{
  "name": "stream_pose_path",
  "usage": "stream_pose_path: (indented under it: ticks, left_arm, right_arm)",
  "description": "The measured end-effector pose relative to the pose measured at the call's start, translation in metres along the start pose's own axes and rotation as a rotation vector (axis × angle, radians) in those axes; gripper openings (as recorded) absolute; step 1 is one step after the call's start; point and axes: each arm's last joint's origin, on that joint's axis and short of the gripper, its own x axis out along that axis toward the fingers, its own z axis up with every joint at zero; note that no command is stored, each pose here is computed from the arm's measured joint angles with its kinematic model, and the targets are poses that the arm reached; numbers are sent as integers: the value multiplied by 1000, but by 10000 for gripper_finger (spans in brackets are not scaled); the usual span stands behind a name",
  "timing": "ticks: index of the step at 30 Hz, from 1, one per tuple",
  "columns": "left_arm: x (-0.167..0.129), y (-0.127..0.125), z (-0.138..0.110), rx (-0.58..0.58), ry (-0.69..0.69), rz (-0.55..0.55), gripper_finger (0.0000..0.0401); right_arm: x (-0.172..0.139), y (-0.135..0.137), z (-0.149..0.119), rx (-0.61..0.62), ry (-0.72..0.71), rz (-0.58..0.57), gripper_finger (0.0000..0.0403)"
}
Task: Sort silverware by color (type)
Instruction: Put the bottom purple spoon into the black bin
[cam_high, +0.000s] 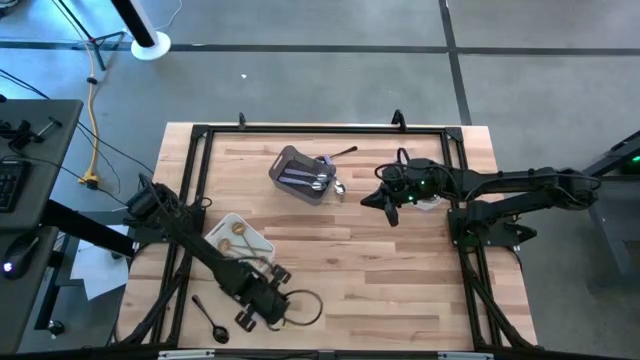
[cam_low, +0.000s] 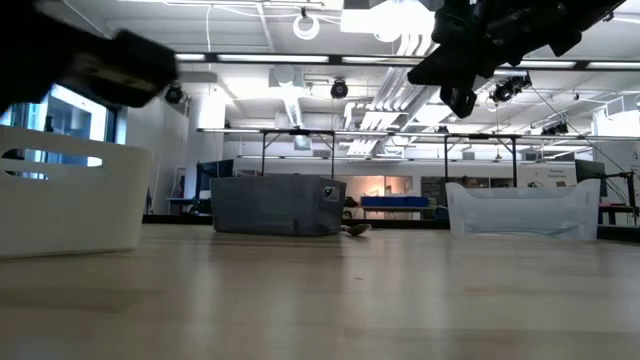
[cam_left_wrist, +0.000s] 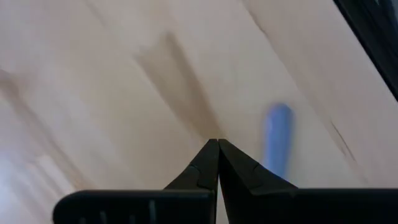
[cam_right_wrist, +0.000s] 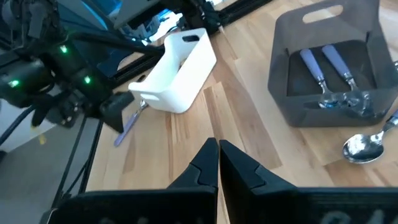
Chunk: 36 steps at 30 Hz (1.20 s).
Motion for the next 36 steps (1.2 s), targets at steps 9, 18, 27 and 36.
stream_pose_path:
  ticks: [9, 18, 27, 36]
  left_arm:
    - [5, -40, -23, 106, 114, 0, 0]
    - [3, -42, -38, 116, 237, 5, 0]
    - [2, -42, -38, 150, 225, -14, 1]
    - [3, -37, -37, 100, 221, -18, 20]
  right_arm:
    - [1, 5, -7, -6, 45, -2, 0]
    - [1, 4, -7, -8, 33, -38, 0]
    - [1, 4, -7, 12, 32, -39, 0]
    - [1, 4, -6, 11, 23, -59, 0]
